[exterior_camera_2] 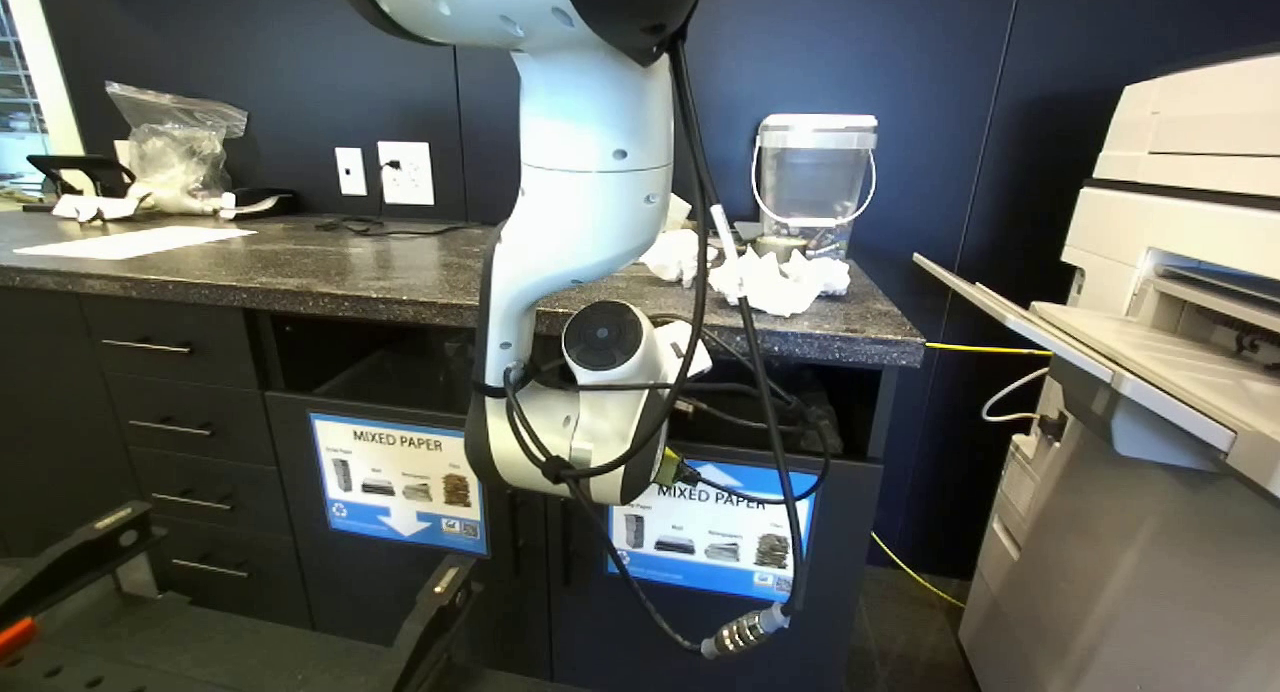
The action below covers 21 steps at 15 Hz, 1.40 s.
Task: Place the crumpled paper in the bin on the right
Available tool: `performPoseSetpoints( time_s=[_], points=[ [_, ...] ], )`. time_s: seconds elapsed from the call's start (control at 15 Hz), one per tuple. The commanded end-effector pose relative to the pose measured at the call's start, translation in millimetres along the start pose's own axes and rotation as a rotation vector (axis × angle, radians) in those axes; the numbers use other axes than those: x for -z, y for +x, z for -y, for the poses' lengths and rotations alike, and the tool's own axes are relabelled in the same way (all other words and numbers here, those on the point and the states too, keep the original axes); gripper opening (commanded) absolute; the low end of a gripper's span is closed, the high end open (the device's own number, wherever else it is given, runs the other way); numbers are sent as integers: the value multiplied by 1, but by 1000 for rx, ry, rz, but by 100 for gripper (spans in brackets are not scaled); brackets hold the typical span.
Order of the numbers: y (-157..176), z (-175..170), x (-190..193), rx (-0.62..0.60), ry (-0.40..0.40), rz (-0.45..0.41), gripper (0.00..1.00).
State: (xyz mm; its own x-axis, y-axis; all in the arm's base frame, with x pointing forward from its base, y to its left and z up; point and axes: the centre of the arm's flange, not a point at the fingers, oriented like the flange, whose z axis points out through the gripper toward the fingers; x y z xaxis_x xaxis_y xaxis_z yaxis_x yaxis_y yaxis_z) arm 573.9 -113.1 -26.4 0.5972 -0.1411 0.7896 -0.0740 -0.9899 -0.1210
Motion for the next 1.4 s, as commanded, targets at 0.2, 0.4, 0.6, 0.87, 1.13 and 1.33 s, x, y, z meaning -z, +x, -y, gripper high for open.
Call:
performPoseSetpoints(
  time_s=[0.2, 0.4, 0.6, 0.87, 1.13, 1.33],
  points=[
    [14, -1, 16, 58, -2, -14, 100],
    [26, 0, 33, 92, -12, 0, 99],
    [39, 6, 57, 115, -17, 51, 100],
    [63, 17, 99, 169, -47, 188, 100],
    [101, 35, 136, 234, -71, 365, 100],
    [137, 49, 160, 283, -98, 455, 100]
  ],
)
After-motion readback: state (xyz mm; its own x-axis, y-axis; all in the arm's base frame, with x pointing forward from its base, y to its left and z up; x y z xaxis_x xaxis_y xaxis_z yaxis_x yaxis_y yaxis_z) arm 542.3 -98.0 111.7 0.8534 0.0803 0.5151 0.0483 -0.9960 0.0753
